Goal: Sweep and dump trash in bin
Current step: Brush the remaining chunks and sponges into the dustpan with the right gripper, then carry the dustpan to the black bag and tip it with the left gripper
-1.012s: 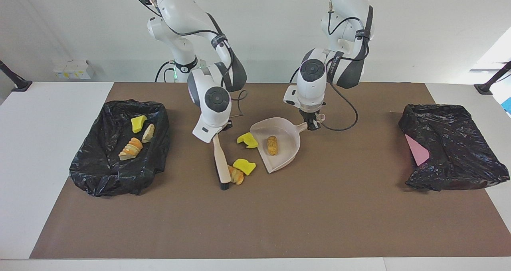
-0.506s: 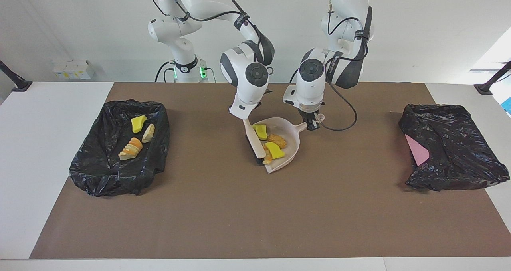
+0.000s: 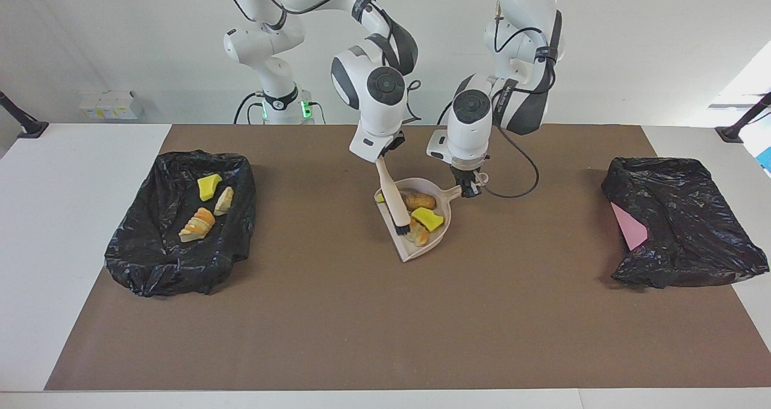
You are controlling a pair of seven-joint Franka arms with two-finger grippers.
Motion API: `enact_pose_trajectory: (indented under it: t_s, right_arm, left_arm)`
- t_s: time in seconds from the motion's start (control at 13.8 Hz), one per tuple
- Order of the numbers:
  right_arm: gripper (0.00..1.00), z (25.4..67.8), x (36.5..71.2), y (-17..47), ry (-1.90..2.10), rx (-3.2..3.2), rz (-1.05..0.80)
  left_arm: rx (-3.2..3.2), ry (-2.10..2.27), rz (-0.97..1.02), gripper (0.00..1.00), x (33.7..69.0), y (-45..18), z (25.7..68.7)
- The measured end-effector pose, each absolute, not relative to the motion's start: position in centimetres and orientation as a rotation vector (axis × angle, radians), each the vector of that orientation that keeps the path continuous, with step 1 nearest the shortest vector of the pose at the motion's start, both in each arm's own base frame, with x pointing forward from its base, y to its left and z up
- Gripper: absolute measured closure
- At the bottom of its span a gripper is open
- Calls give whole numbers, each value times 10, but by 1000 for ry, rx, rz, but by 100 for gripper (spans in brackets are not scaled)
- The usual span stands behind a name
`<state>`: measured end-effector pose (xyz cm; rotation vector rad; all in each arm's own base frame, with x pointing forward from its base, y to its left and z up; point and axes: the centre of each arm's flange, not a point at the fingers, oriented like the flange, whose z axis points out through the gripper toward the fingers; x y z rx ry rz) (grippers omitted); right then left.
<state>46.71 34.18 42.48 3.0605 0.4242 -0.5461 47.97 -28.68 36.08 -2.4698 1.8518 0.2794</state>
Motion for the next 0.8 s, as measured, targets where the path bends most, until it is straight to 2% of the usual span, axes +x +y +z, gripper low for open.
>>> enact_pose_trajectory:
  t_s: [0.43, 0.8]
  right_arm:
    - [74, 436, 427, 356, 189, 3023, -689]
    - [74, 410, 365, 379, 2, 3070, -534]
  left_arm:
    - [-2517, 1973, 248, 69, 509, -230, 362]
    - [-2421, 2098, 123, 69, 545, -170, 393]
